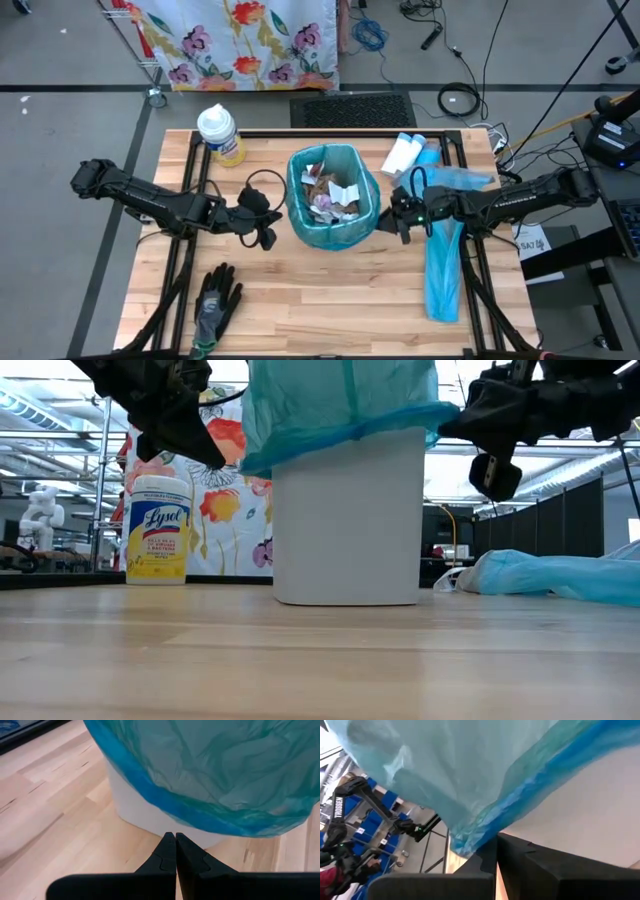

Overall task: Place trash/remove bag and relplace
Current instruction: Move the white trash bin to the center of the table, then close the blue trash bag

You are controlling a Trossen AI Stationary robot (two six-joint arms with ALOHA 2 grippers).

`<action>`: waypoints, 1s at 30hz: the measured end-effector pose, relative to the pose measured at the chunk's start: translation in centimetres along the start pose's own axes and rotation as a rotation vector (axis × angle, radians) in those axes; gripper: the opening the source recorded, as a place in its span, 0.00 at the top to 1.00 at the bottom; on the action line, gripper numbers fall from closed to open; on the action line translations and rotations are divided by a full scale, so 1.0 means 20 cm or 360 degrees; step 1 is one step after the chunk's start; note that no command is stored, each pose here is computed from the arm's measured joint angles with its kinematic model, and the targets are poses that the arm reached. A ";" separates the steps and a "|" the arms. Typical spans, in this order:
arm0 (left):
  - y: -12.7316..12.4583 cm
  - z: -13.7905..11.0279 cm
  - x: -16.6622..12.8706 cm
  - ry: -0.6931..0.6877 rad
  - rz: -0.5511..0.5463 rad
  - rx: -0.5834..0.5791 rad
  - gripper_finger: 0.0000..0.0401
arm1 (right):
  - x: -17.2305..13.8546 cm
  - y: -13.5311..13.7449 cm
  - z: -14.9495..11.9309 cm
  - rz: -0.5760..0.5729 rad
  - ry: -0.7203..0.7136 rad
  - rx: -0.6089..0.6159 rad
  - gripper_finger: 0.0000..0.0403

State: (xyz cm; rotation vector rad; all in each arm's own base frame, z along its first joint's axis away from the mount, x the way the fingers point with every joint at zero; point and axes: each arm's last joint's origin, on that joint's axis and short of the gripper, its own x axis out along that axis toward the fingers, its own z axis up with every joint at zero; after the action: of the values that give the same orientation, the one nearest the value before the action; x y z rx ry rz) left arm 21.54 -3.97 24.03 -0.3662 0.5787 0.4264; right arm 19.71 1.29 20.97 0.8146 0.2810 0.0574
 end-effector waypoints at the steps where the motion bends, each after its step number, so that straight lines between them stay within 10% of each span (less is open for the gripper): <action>1: 0.00 0.00 0.00 0.0000 0.0000 -0.0001 1.00 | 0.00 0.00 0.00 -0.0008 0.0012 0.0019 1.00; 11: 0.00 0.00 0.00 0.0011 -0.0012 -0.0081 1.00 | -0.08 -0.13 -0.11 -0.0584 0.0240 0.0283 1.00; 22: 0.01 -0.03 0.01 0.0035 -0.0005 -0.0255 0.88 | -0.11 -0.10 -0.09 -0.0517 0.0197 0.0241 1.00; 30: 0.00 -0.26 0.05 -0.0003 -0.0138 -0.0604 0.85 | -0.12 -0.10 -0.09 -0.0523 0.0206 0.0217 1.00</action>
State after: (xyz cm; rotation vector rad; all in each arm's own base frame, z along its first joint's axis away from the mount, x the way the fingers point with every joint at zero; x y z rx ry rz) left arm 19.99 -6.09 19.47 -0.7514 0.4769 0.4533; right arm 16.88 0.80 18.92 0.8921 0.5422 -0.2201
